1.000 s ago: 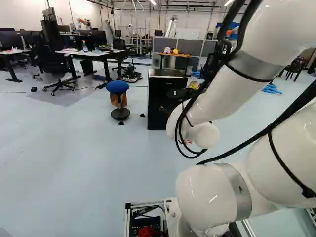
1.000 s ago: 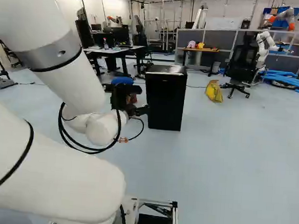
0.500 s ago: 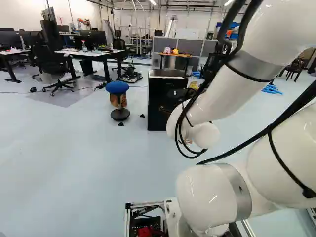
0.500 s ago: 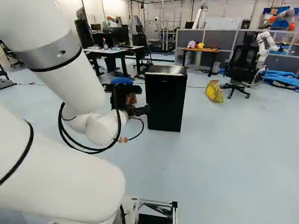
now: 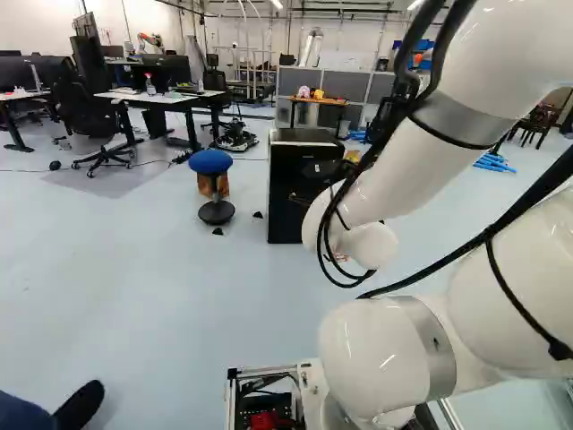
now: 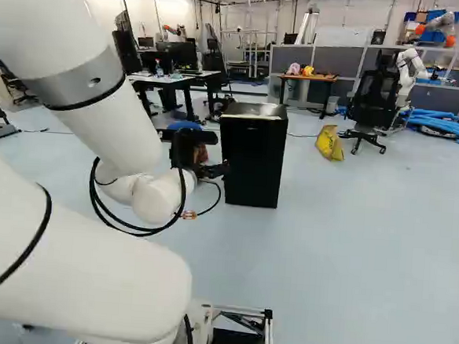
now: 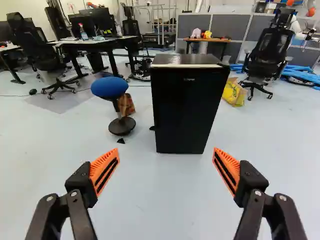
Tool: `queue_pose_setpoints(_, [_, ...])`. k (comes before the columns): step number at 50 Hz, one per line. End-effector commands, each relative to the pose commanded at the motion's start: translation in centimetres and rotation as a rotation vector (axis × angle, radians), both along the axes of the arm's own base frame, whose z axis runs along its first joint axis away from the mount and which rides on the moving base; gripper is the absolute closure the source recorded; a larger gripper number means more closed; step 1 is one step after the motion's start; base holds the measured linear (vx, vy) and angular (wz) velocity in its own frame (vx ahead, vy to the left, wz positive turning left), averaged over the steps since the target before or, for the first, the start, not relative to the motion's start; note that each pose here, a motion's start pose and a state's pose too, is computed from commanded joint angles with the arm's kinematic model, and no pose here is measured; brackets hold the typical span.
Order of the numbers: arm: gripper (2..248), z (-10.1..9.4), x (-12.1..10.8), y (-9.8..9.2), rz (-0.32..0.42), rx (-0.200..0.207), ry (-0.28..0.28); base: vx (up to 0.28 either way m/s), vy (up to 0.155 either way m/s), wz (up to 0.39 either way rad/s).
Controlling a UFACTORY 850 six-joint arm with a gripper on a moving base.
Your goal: Grab a drink from the fridge
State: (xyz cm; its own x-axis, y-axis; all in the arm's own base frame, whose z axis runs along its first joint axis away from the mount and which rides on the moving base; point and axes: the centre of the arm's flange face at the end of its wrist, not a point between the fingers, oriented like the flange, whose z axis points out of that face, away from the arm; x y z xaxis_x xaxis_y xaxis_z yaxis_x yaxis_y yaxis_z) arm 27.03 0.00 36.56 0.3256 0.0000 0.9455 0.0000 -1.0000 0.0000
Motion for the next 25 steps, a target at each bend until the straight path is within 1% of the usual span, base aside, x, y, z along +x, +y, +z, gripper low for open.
queue_pose_setpoints(25, [3, 0.0, 0.0, 0.0, 0.0, 0.0, 0.0, 0.124, -0.001, 0.001])
